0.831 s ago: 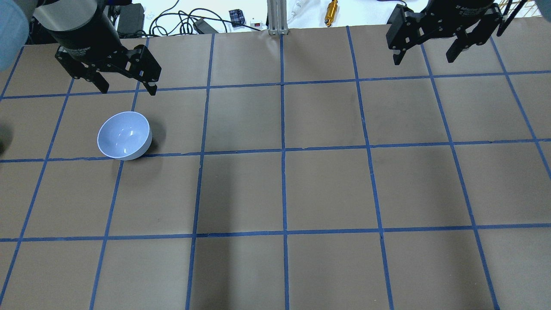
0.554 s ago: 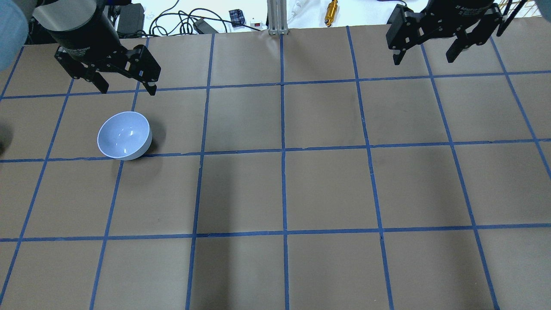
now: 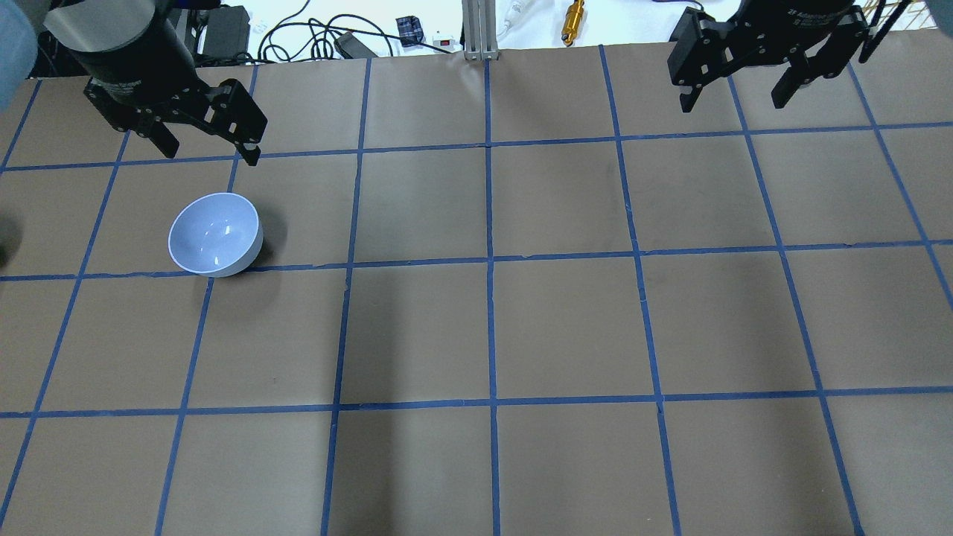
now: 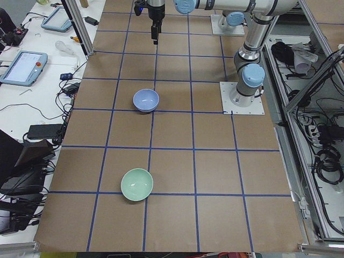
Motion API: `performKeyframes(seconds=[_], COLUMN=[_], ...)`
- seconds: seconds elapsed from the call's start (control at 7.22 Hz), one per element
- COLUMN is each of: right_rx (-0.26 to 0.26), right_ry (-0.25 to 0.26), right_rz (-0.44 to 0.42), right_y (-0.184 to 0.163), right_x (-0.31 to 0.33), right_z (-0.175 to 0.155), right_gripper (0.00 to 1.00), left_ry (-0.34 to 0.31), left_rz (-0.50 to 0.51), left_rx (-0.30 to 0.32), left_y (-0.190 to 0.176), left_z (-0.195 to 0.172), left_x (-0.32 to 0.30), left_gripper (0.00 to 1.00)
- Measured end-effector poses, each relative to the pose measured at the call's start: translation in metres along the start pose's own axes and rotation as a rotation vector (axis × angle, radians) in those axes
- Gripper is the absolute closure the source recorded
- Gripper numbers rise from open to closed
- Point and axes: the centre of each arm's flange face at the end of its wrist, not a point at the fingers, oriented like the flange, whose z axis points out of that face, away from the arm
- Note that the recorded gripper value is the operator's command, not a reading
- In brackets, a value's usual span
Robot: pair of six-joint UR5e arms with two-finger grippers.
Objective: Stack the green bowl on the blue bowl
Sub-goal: 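Move the left gripper away from the blue bowl toward the table edge, then grasp the green bowl rim with the left gripper near the robot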
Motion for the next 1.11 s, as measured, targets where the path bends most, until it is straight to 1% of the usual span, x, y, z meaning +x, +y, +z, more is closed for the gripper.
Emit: performKeyframes(seconds=[0.28, 0.55, 0.69, 0.83, 1.11], right_rx=[0.000, 0.000, 0.000, 0.000, 0.000], right_ry=[0.000, 0.000, 0.001, 0.001, 0.002], right_rz=[0.000, 0.000, 0.000, 0.000, 0.000], right_y=[0.000, 0.000, 0.000, 0.000, 0.000], right_x=[0.000, 0.000, 0.000, 0.000, 0.000], right_z=[0.000, 0.000, 0.000, 0.000, 0.000], right_gripper=[0.00, 0.00, 0.00, 0.00, 0.00], left_ry=[0.007, 0.016, 0.028, 0.033, 0.012], left_rz=[0.186, 0.310, 0.380, 0.458, 0.648], left_rx=[-0.030, -0.088, -0.102, -0.101, -0.083], left_y=[0.009, 0.038, 0.057, 0.077, 0.105], left_z=[0.004, 0.025, 0.041, 0.064, 0.121], left_x=[-0.078, -0.205, -0.266, -0.328, -0.435], left_gripper=[0.00, 0.00, 0.00, 0.00, 0.00])
